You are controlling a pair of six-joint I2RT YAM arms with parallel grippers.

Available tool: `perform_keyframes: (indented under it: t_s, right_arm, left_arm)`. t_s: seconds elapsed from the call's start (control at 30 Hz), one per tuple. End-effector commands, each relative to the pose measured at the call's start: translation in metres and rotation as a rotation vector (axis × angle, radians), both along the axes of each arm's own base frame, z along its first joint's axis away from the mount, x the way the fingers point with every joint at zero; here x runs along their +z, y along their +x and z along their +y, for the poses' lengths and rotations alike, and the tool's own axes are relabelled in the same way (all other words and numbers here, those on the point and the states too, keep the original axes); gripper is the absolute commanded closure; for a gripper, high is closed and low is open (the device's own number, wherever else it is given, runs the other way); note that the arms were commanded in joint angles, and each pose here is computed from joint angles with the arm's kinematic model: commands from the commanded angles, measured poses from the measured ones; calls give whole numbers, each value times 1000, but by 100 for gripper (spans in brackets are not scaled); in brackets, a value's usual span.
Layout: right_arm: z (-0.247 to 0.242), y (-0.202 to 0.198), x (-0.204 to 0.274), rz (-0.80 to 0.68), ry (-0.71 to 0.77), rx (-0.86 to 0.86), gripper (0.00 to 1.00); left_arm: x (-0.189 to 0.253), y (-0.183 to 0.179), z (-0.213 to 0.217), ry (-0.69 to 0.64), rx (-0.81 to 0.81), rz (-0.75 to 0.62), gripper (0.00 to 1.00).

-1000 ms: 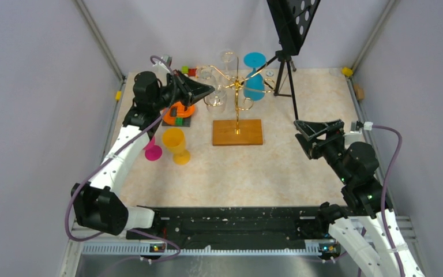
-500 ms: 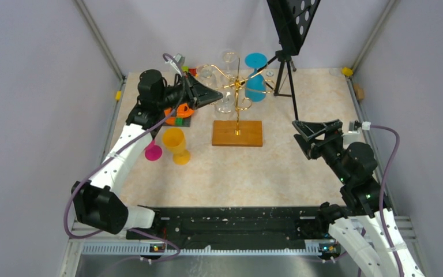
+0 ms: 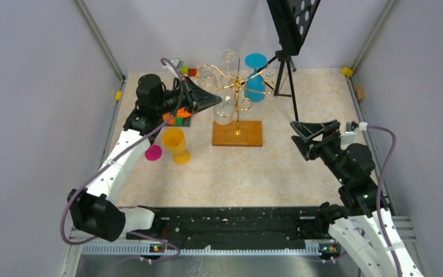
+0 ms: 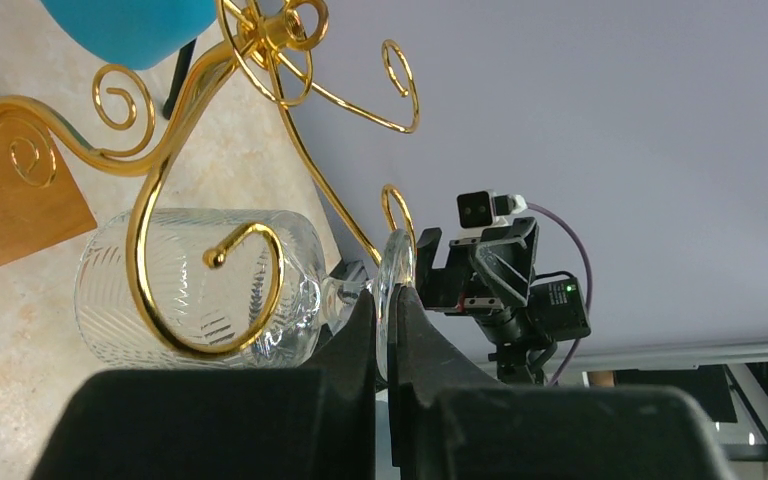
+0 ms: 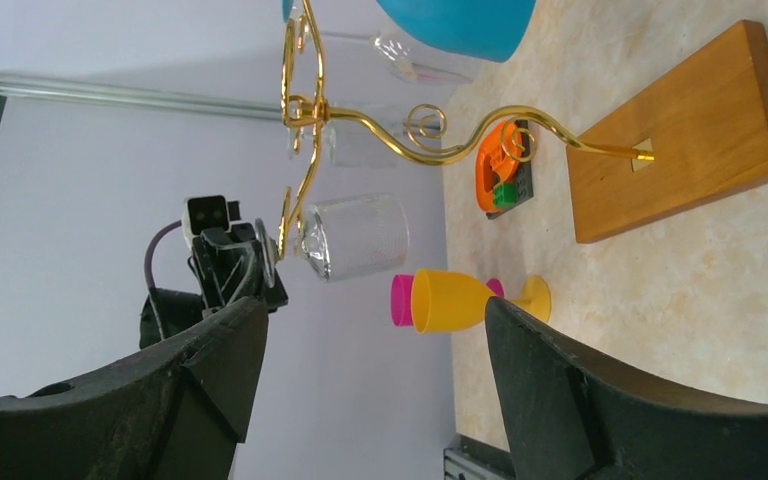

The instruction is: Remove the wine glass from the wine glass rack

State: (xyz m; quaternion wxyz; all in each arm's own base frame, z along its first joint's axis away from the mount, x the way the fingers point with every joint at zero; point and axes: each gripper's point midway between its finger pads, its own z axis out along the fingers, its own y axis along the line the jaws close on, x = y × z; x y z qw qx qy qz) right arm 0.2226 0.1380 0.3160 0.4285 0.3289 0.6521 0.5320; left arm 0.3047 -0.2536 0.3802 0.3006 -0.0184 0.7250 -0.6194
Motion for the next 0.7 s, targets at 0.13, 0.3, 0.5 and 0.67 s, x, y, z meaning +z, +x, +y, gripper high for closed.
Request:
perform_keyframes:
  t_s: [0.13,0.3,0.5,0.67]
  right_arm:
    - [22,-11,22,-130,81,143,19]
    - [47,-18,31,-214,152,283,20]
    - [104,-42,50,-347,160,437,18]
    - [136,-60,76,-509,194,509,17]
  left_arm:
    - [52,-48,14,-145,26,-94,100]
    - [68,-80,17,-300,-29,-50,100]
    - [88,-112,20,-448,-100,15,100]
    - [110,-136,20,-538,-194,49,100]
